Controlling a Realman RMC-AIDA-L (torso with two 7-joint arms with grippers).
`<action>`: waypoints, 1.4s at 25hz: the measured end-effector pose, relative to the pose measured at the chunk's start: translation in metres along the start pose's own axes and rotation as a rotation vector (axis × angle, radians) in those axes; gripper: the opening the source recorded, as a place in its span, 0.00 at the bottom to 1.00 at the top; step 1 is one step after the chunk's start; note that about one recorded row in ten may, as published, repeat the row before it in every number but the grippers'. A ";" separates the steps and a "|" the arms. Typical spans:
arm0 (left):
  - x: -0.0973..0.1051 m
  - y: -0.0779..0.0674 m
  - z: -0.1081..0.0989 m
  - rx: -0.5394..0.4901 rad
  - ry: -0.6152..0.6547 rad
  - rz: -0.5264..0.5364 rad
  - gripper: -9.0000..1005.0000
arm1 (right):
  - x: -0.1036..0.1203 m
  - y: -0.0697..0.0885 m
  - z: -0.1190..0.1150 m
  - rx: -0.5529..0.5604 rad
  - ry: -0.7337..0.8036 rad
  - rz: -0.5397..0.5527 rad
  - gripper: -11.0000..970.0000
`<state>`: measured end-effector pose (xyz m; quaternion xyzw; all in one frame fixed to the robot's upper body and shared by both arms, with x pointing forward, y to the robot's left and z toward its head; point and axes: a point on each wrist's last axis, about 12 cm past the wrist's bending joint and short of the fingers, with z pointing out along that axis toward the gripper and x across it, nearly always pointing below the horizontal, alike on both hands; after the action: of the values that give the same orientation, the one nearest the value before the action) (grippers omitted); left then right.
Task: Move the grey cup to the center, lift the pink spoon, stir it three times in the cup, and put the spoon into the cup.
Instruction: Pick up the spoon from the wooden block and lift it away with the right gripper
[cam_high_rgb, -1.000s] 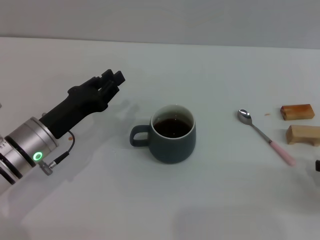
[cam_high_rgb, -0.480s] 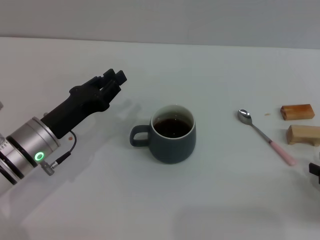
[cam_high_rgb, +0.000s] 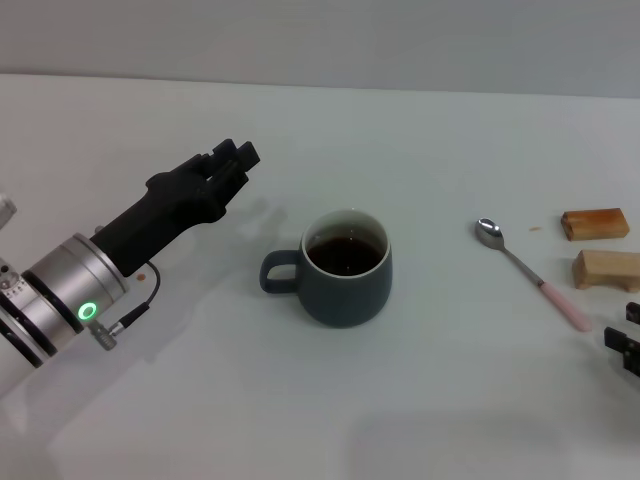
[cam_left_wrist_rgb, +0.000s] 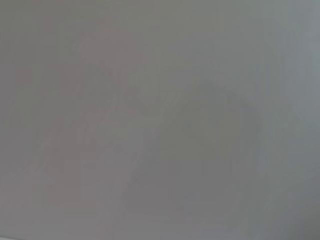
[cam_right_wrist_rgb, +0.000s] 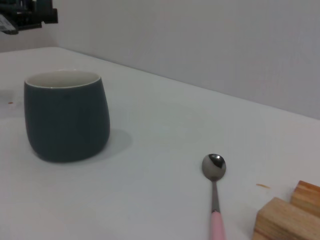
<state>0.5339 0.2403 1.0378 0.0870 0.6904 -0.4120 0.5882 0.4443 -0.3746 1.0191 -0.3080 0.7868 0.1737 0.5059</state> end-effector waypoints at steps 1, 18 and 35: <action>0.000 0.000 0.001 -0.001 0.001 -0.001 0.33 | 0.000 0.000 0.001 -0.002 -0.001 0.000 0.38; 0.001 0.002 0.000 -0.017 0.010 -0.004 0.33 | 0.000 0.003 0.013 -0.010 -0.012 0.030 0.38; 0.002 0.000 0.000 -0.006 0.015 -0.016 0.33 | -0.005 0.001 0.024 0.001 -0.037 0.024 0.37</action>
<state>0.5332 0.2398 1.0356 0.0827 0.6968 -0.4139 0.5799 0.4613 -0.3581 1.0133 -0.2948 0.7811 0.1852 0.5183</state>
